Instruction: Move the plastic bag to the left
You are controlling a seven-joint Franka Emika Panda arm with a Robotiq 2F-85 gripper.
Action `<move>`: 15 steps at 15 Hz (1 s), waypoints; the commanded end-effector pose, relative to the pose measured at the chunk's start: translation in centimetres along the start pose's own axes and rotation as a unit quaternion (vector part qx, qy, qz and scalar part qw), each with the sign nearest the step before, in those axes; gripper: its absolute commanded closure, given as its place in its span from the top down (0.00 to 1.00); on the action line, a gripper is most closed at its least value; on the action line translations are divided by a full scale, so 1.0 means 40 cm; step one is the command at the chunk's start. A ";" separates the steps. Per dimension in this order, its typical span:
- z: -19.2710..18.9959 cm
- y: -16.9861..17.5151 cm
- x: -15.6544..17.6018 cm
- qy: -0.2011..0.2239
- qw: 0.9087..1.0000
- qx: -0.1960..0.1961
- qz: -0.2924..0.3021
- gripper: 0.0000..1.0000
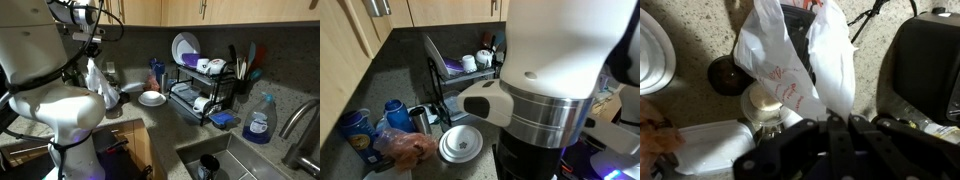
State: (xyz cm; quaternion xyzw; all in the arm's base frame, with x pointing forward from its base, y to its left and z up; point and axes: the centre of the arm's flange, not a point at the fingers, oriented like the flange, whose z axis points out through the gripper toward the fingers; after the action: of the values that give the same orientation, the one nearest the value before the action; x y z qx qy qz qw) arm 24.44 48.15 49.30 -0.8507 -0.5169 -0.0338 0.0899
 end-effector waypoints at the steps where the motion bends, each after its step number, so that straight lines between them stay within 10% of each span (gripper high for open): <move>1: 0.010 -0.004 0.003 -0.001 1.000 0.023 -0.018 0.02; 15: -0.039 -0.065 0.006 0.008 0.995 0.053 -0.088 0.02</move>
State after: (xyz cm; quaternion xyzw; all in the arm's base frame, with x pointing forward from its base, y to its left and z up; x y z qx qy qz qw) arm 22.93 49.46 49.74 -0.8074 -0.5755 -0.0225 0.1282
